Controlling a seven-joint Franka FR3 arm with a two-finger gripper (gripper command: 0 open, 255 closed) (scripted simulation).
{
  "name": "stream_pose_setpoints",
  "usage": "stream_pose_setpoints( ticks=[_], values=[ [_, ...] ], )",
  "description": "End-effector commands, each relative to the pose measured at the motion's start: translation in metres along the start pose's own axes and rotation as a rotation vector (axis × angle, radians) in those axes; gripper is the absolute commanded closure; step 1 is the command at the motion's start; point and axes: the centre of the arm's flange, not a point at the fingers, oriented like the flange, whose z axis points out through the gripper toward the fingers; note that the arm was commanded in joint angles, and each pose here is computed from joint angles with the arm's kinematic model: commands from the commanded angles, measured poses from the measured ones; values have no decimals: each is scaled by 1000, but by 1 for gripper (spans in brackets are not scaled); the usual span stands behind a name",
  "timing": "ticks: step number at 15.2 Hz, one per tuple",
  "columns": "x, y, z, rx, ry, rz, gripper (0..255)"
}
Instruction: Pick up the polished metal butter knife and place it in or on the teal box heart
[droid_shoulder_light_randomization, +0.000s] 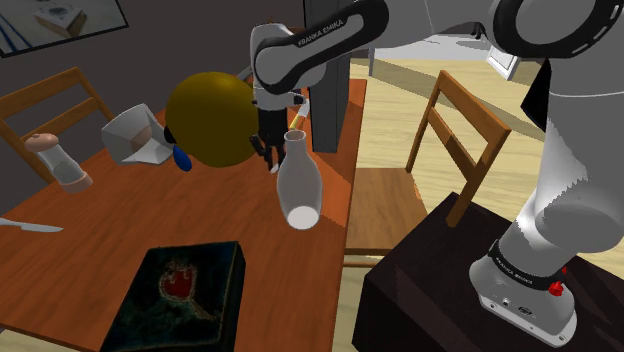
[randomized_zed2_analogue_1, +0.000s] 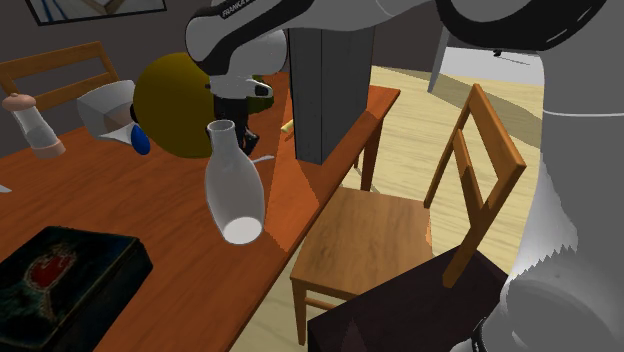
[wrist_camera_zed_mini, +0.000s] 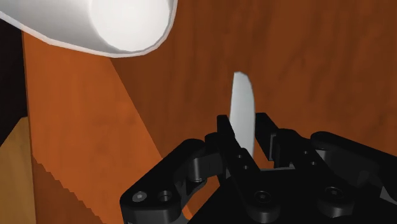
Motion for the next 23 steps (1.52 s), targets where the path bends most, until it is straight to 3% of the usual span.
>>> stream_pose_setpoints(
  ticks=[1,18,23],
  values=[
    [-2,-1,-10,0,0,0,255],
    [-22,-3,-94,0,0,0,255],
    [-86,-14,-79,0,0,0,255]
  ],
)
